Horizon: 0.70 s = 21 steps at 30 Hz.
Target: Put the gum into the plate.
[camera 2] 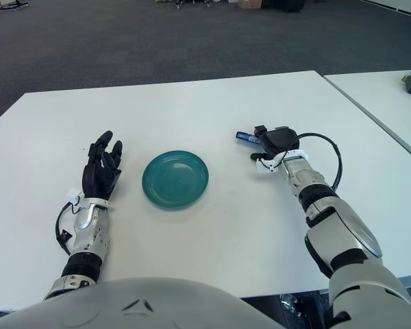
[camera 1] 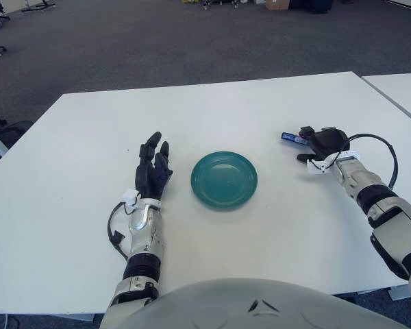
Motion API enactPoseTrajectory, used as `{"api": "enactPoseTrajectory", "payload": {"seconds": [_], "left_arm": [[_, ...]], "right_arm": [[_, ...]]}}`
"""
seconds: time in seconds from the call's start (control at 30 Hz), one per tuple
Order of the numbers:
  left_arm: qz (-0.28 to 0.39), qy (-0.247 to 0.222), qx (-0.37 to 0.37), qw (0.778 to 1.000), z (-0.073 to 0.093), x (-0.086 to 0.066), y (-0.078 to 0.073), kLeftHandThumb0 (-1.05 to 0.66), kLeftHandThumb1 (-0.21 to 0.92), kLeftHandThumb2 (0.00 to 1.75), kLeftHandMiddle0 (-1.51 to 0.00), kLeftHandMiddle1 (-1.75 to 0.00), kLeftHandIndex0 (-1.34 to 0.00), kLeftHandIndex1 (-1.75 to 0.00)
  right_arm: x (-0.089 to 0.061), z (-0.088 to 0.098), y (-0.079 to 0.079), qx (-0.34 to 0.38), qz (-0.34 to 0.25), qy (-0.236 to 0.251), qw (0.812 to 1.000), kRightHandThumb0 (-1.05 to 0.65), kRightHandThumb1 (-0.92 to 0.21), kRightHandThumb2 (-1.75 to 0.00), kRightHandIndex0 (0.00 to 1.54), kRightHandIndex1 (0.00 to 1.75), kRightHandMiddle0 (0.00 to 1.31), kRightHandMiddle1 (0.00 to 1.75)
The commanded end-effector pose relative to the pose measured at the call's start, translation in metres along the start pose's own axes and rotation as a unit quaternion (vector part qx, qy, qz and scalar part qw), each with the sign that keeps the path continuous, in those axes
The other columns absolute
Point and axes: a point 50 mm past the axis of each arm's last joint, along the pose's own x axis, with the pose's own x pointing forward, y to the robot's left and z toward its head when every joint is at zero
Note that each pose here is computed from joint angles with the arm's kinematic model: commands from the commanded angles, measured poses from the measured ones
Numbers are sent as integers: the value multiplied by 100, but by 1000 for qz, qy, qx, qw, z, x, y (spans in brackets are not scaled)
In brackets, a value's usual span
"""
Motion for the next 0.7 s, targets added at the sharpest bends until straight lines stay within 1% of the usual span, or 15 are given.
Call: {"api": "enactPoseTrajectory", "payload": {"seconds": [0.0,0.03,0.17,0.3,0.43,0.67], "left_arm": [[22,35,-12,999,-16,-17,3,-79,92,80,-33,0,0,-77],[22,34,-12,999,-16,-17,3,-79,92,80,-33,0,0,-77],[21,33,-9,999,-16,-18,3,-79,92,81,-33,0,0,-76],[20,31,-7,999,-16,-18,3,-79,92,82,-32,0,0,-74],[21,31,-9,999,-15,-19,3,-79,92,82,-32,0,0,-74],[23,32,-10,999,-16,-19,2,-79,92,81,-32,0,0,-76]], "right_arm": [[1,6,2,-8,8,-1,1000,-104,-92,-97,32,34,0,77],[1,6,2,-9,8,-1,1000,-105,-92,-98,33,30,0,73],[1,5,3,-9,12,5,1000,-105,-92,-99,31,20,0,59],[1,5,3,-5,14,9,1000,-105,-92,-100,31,17,0,55],[1,5,2,0,14,14,1000,-105,-92,-102,35,13,0,59],[2,5,3,0,17,17,1000,-105,-92,-104,38,10,0,63]]}}
